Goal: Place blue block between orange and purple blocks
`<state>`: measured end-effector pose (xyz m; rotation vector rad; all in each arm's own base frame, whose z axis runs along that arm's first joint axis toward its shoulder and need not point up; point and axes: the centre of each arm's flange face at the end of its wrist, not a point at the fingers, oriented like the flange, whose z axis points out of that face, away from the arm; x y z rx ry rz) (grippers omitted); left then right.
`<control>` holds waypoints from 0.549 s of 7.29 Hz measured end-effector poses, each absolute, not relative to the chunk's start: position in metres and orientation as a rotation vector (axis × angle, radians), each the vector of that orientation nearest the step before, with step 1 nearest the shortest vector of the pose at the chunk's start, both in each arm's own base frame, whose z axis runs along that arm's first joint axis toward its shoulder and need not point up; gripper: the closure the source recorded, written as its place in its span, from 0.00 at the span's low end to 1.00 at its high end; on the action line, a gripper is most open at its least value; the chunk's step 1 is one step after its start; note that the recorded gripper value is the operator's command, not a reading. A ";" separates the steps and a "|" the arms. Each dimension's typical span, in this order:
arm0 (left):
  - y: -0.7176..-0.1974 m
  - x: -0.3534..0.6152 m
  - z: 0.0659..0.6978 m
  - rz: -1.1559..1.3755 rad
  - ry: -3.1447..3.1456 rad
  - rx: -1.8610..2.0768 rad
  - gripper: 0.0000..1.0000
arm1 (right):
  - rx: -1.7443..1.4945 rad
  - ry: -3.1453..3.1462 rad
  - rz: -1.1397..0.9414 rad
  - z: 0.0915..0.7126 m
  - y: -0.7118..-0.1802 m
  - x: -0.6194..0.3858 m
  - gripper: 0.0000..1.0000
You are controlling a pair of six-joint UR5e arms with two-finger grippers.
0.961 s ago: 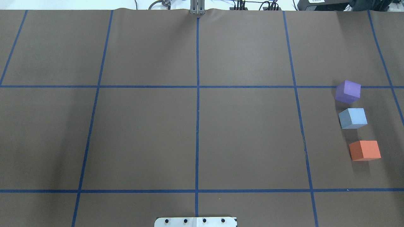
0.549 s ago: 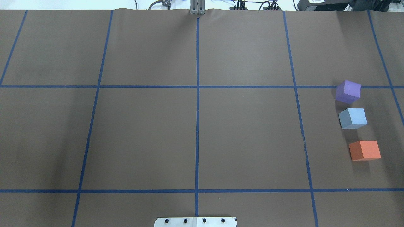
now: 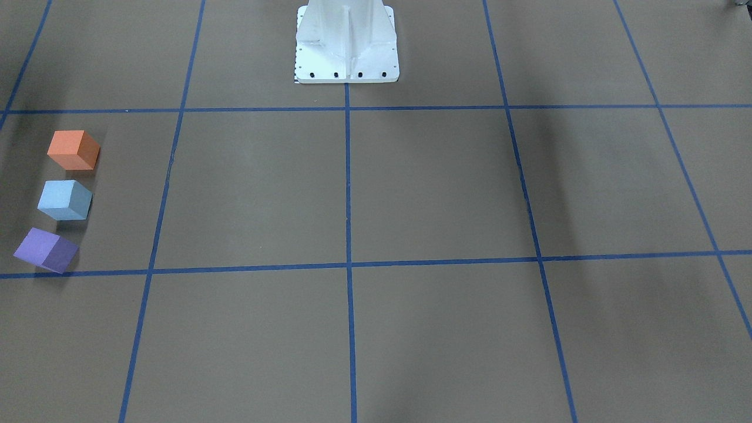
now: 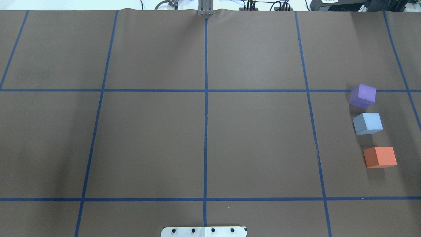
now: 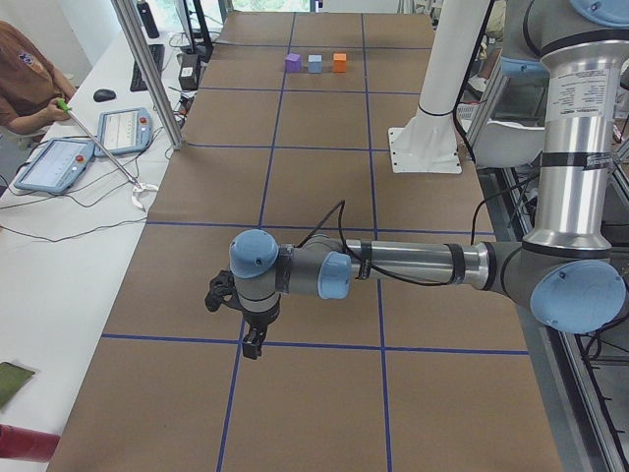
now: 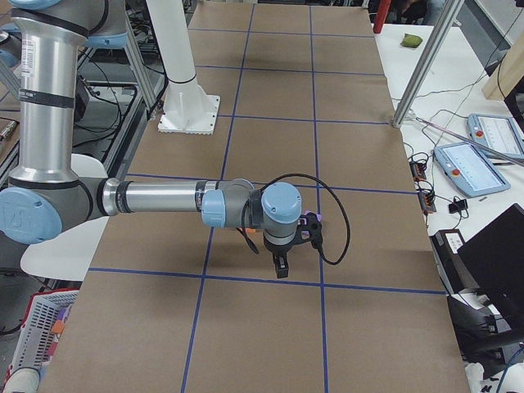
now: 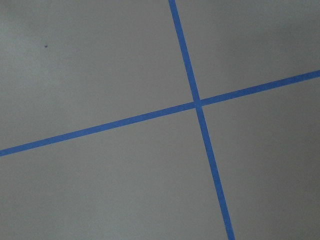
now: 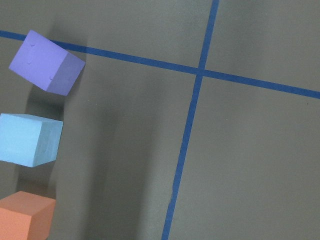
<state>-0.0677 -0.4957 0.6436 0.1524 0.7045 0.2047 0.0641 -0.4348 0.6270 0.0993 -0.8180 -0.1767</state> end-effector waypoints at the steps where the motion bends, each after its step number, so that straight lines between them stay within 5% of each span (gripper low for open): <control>1: -0.496 -0.068 0.644 0.203 0.705 0.151 0.00 | 0.099 -0.818 -0.177 0.627 -0.435 0.064 0.01; 4: -0.494 -0.068 0.649 0.167 0.707 0.129 0.00 | 0.091 -0.818 -0.163 0.628 -0.435 0.064 0.00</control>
